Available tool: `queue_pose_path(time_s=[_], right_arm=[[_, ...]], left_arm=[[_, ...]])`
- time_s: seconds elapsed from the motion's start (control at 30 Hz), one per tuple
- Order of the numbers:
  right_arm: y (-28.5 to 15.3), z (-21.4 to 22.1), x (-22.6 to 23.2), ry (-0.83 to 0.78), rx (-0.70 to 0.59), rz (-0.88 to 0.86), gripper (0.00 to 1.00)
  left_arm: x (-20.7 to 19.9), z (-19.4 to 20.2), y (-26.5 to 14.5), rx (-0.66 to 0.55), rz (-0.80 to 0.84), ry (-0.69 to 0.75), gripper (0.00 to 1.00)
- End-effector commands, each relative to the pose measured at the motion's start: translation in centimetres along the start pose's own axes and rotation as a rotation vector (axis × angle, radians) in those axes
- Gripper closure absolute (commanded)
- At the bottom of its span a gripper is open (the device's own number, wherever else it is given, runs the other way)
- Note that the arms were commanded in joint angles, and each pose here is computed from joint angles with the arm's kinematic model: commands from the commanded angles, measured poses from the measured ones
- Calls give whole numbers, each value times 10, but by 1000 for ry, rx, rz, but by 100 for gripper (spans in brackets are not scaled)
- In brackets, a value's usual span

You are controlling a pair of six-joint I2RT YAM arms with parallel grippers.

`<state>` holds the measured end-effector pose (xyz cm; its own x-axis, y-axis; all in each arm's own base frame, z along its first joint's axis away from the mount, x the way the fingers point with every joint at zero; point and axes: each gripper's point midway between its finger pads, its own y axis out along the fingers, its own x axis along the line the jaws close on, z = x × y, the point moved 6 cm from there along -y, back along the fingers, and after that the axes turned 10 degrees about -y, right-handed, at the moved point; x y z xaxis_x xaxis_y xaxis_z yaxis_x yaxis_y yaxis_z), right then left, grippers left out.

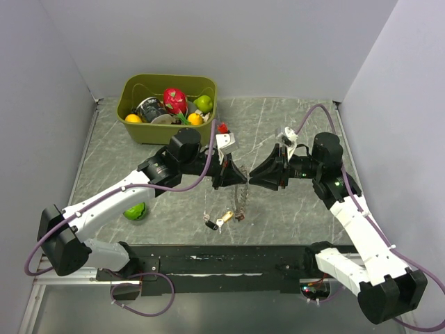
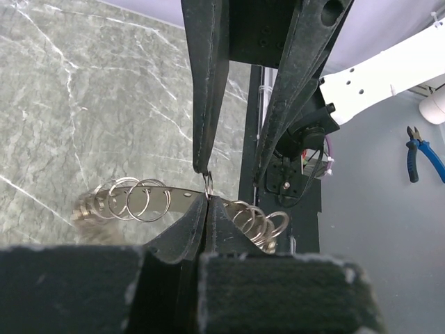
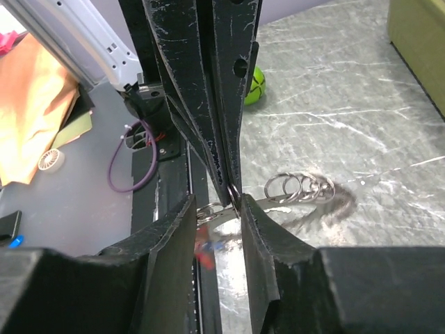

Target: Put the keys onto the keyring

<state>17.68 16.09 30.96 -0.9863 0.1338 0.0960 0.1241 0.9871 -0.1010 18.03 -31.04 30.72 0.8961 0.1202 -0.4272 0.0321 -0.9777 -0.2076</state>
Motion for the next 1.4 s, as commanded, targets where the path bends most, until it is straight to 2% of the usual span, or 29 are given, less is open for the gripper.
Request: queue_pose_path(time_s=[0.0,0.1,0.2,0.23,0.5,0.6,0.7,0.8,0.9,1.03,1.13,1.23,1.37], right_arm=[[2,4,-5,-3,5,18,60],[3,5,-7,-2,6,24,59],[2,5,-9,-2,12,60,52],[2,4,-9,-7,10,68,46],[0,3,-9,-19,12,85,43],[2,3,-9,-12,8,68,46],[2,2,-8,1,-1,56,59],[2,0,-7,-8,-5,50,67],[3,-2,-6,-6,-8,33,67],[3,-4,-5,-9,-16,17,76],[3,-7,-2,-14,-27,1,77],[2,-10,0,-17,-32,-5,74],[2,-10,0,-14,-33,-12,58]], left_arm=[[-29,-40,-3,-115,96,111,99],[-30,-41,-3,-115,101,114,99],[-30,-40,-3,-111,96,116,99],[-30,-40,-3,-110,92,116,99],[-29,-38,-3,-100,93,118,99],[-30,-37,-2,-98,97,121,99],[-29,-38,-2,-94,96,122,99],[-28,-37,-1,-86,94,119,99],[-28,-35,-1,-81,94,122,99],[-27,-35,0,-77,94,122,99],[-26,-34,1,-68,94,120,99],[-25,-32,2,-61,100,118,99],[-26,-32,3,-64,109,117,99]])
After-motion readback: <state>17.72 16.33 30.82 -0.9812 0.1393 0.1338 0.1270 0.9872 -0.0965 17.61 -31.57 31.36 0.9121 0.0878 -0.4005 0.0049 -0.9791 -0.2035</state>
